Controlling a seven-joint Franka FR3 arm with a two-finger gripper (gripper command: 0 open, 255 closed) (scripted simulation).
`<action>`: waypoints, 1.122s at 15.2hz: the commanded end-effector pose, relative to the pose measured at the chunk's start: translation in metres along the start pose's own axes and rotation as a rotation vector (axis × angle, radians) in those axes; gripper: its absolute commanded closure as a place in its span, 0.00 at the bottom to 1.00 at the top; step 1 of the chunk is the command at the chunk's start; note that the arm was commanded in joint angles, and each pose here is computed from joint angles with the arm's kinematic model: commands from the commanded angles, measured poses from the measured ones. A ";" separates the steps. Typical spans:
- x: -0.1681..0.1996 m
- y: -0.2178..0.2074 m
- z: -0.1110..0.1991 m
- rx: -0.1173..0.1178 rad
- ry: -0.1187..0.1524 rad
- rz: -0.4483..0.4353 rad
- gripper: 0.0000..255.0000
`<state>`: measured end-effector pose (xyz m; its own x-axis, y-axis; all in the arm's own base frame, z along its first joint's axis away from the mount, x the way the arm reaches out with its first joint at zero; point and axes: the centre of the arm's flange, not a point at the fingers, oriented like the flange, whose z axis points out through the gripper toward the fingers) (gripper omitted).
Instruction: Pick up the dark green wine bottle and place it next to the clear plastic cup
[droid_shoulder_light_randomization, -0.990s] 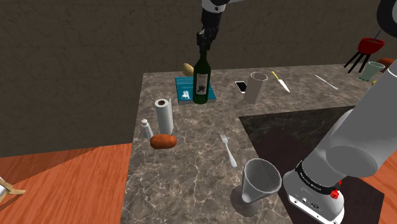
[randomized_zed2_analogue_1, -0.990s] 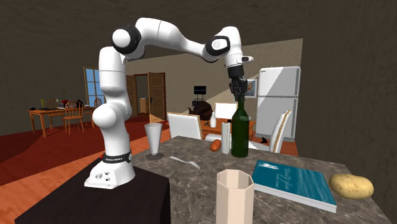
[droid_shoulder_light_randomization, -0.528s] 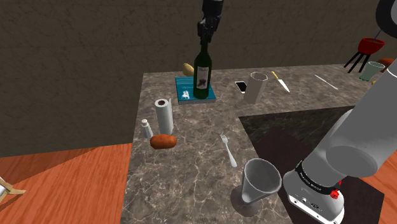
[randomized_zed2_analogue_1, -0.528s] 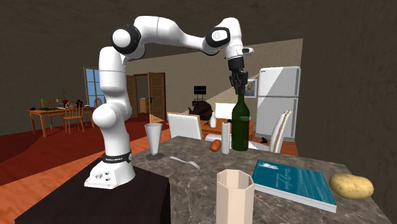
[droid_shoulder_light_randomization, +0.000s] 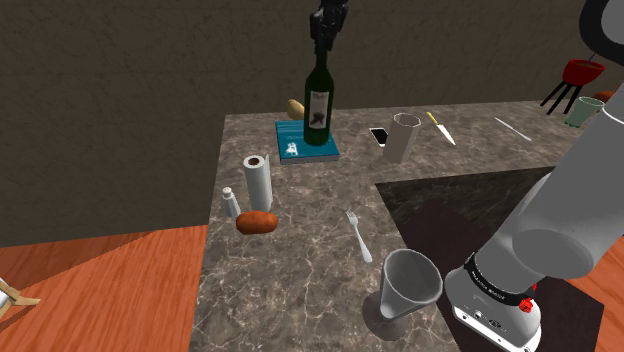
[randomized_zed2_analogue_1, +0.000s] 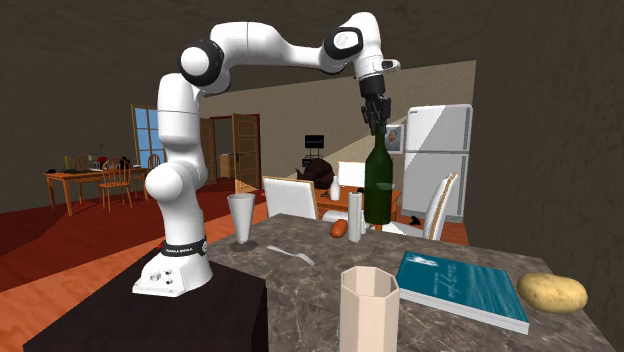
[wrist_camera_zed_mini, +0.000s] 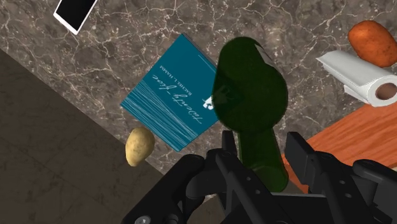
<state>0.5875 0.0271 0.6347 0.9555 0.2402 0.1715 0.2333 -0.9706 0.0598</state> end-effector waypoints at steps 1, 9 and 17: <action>0.001 0.001 -0.012 0.000 0.000 0.000 1.00; 0.008 0.003 -0.054 0.000 0.000 0.000 1.00; 0.015 0.006 -0.095 0.000 0.000 0.000 1.00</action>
<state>0.5872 0.0264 0.7251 0.9554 0.2403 0.1716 0.2334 -0.9705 0.0599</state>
